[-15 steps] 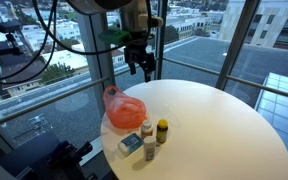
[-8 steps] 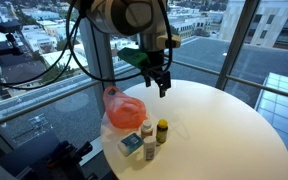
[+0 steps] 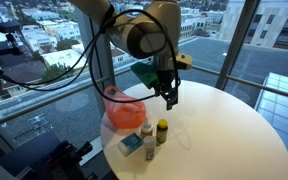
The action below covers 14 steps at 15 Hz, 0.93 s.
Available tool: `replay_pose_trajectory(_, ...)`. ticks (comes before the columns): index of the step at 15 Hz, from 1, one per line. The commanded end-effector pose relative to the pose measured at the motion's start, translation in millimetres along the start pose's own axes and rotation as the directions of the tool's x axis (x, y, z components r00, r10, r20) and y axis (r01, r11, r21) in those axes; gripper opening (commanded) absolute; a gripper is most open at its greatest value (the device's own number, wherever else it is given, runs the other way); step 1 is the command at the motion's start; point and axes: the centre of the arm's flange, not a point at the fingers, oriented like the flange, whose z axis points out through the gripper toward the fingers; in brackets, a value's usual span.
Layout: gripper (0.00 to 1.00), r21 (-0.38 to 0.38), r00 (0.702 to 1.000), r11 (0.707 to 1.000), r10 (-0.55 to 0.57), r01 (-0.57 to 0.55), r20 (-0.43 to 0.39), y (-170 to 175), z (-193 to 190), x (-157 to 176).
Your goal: Pick up the brown medicine bottle with a yellow lid and put it in the orange plastic bag
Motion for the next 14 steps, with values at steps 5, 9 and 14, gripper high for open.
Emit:
replay_pose_trajectory(5,1.0,-0.022,1.0,1.0,0.017,-0.016,0.001,4,16,3)
replay_pose_trajectory(9,1.0,-0.039,1.0,0.999,0.019,-0.018,0.014,8,34,9)
replay_pose_trajectory(14,1.0,-0.076,0.997,0.996,0.042,-0.037,0.069,15,68,18)
